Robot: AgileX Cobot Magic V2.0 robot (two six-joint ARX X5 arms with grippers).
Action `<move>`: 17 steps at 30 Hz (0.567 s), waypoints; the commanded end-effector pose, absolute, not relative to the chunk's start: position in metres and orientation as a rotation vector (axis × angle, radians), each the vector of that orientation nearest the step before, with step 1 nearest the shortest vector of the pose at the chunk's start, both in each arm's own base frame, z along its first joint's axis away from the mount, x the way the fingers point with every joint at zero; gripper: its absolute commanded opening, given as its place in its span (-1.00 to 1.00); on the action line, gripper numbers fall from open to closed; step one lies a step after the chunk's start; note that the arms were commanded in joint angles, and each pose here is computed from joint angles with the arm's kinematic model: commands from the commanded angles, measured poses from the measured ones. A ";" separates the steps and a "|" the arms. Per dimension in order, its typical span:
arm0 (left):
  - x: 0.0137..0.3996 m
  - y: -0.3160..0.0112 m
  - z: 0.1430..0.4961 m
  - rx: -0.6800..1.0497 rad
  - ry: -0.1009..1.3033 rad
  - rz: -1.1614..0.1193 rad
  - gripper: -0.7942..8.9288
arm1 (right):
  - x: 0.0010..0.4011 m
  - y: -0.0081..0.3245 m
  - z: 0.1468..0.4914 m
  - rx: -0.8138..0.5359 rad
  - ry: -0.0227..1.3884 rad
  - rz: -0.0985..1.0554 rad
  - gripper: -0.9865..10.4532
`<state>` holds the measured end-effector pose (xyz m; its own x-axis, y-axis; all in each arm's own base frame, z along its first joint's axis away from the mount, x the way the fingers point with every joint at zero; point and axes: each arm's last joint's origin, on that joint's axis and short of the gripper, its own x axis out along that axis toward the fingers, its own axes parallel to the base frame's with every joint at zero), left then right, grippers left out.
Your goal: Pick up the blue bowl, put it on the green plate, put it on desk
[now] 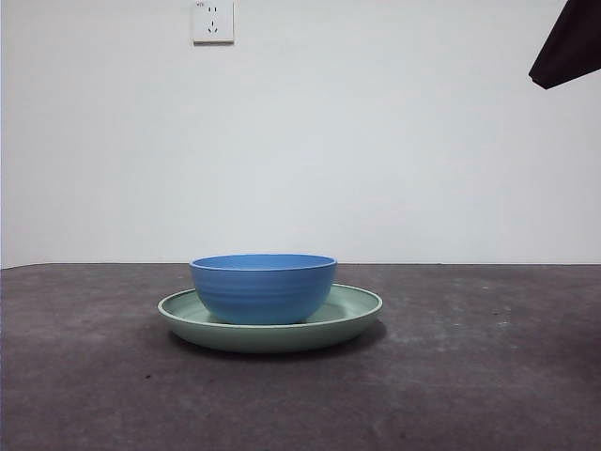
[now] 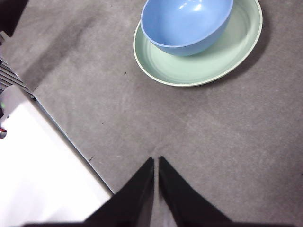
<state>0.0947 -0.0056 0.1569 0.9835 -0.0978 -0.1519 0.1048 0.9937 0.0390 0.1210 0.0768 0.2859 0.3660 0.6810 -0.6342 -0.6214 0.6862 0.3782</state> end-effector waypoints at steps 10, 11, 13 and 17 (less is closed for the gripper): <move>0.095 -0.005 0.149 0.037 0.176 -0.100 -0.82 | 0.122 0.078 0.287 0.070 0.841 0.853 -0.81; 0.095 -0.005 0.149 0.037 0.176 -0.101 -0.82 | 0.122 0.078 0.287 0.070 0.841 0.853 -0.81; 0.095 -0.005 0.149 0.037 0.176 -0.100 -0.82 | 0.122 0.078 0.287 0.070 0.841 0.853 -0.81; 0.095 -0.005 0.149 0.037 0.176 -0.100 -0.82 | 0.122 0.078 0.287 0.070 0.841 0.853 -0.81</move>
<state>0.0947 -0.0056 0.1569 0.9837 -0.0978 -0.1512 0.1035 0.9942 0.0304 0.1210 0.0768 0.2859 0.3662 0.6808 -0.6344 -0.6213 0.6864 0.3780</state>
